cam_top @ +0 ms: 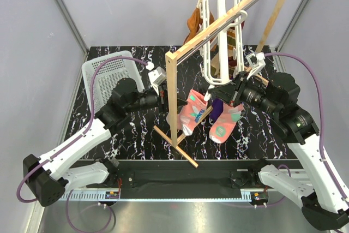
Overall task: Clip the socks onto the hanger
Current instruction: Clamp the sock onto the hanger.
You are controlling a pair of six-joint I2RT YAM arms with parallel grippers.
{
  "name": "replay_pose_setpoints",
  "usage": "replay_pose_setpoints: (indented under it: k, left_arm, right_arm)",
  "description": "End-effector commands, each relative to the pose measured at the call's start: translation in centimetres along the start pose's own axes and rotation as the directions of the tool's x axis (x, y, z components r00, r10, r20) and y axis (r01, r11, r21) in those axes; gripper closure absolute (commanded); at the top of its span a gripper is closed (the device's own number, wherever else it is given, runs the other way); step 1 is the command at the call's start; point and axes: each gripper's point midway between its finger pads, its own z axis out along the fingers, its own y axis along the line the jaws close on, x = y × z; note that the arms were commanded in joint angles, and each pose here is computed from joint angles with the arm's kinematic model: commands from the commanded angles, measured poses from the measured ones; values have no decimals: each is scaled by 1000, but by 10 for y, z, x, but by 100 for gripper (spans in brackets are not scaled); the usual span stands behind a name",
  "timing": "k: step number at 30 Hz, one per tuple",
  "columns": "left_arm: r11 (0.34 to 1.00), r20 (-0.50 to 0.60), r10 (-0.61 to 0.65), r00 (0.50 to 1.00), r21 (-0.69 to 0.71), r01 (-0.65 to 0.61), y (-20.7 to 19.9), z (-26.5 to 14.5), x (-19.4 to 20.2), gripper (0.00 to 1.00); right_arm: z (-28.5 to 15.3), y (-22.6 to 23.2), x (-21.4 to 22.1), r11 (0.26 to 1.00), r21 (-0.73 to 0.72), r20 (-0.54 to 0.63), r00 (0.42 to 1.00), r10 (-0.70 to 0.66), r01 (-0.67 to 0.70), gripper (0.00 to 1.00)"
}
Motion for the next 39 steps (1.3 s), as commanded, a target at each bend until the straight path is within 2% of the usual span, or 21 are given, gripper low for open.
replay_pose_setpoints:
  k: [1,15,39]
  left_arm:
    - [996,91,73,993,41,-77,-17,2,-35,100]
    - [994,105,86,991,63,-93,-25,0,-39,100]
    - [993,79,80,994,83,-87,-30,4,-27,100]
  right_arm:
    - [3,-4,1,1000,8,-2,1000,-19,19,100]
    - [8,-15,7,999,42,-13,1000,-20,20,100]
    - [5,-12,-15,994,79,15,997,-72,71,100]
